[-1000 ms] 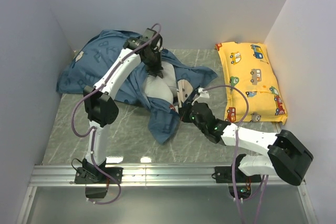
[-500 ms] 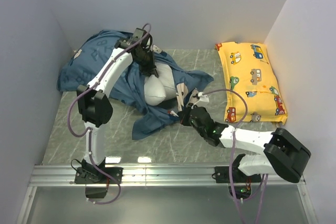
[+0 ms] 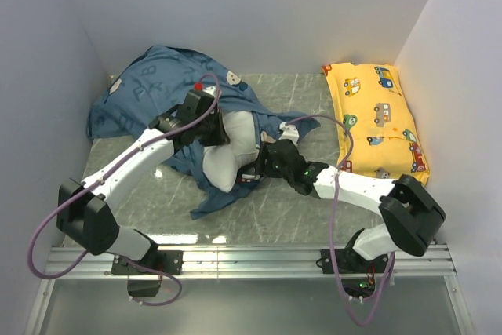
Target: Remove the pillowcase from the pillow
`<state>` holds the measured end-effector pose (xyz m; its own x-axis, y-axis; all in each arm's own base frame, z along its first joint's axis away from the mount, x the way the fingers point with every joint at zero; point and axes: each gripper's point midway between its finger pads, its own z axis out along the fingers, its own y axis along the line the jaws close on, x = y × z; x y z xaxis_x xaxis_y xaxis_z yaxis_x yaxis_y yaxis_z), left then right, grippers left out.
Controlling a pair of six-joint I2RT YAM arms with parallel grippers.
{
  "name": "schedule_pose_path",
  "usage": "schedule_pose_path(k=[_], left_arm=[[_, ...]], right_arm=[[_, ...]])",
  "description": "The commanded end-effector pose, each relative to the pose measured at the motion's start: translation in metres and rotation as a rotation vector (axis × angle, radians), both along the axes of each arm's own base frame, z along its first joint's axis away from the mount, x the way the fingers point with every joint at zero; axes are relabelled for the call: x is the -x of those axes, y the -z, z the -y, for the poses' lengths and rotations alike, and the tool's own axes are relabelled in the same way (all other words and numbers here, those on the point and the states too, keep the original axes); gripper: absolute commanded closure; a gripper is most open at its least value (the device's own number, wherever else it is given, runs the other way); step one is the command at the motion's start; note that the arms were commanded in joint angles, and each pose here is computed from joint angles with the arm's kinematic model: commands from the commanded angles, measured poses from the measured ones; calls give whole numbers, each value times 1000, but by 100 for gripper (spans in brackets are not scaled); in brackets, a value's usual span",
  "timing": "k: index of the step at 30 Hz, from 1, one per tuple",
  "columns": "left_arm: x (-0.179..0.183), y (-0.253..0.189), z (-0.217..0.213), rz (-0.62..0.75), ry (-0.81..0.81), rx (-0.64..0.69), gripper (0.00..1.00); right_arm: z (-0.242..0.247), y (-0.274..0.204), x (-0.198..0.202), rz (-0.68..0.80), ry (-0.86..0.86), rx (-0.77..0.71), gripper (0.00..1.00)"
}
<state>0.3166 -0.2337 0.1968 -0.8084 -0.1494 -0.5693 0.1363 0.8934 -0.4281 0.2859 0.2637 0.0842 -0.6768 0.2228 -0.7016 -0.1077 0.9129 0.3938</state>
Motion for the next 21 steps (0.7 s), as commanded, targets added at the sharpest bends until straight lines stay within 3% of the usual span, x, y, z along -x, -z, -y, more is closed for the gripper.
schedule_pose_path(k=[1,6,10,12,16,21], left_arm=[[-9,-29,15,139,-25,108,100],[0,-37,25,167,-1,134,100],[10,-49,29,181,16,130,100],[19,-57,24,192,20,139,100],[34,-68,-2,227,-32,106,100],[60,-96,-42,312,-103,110,100]], right_arm=[[0,-50,-4,83,-36,-13,28],[-5,-89,-8,139,-52,-39,20],[0,-76,-31,103,1,76,21],[4,-65,-45,66,23,103,31],[49,-59,-68,50,145,89,77],[115,-68,-93,57,303,105,85]])
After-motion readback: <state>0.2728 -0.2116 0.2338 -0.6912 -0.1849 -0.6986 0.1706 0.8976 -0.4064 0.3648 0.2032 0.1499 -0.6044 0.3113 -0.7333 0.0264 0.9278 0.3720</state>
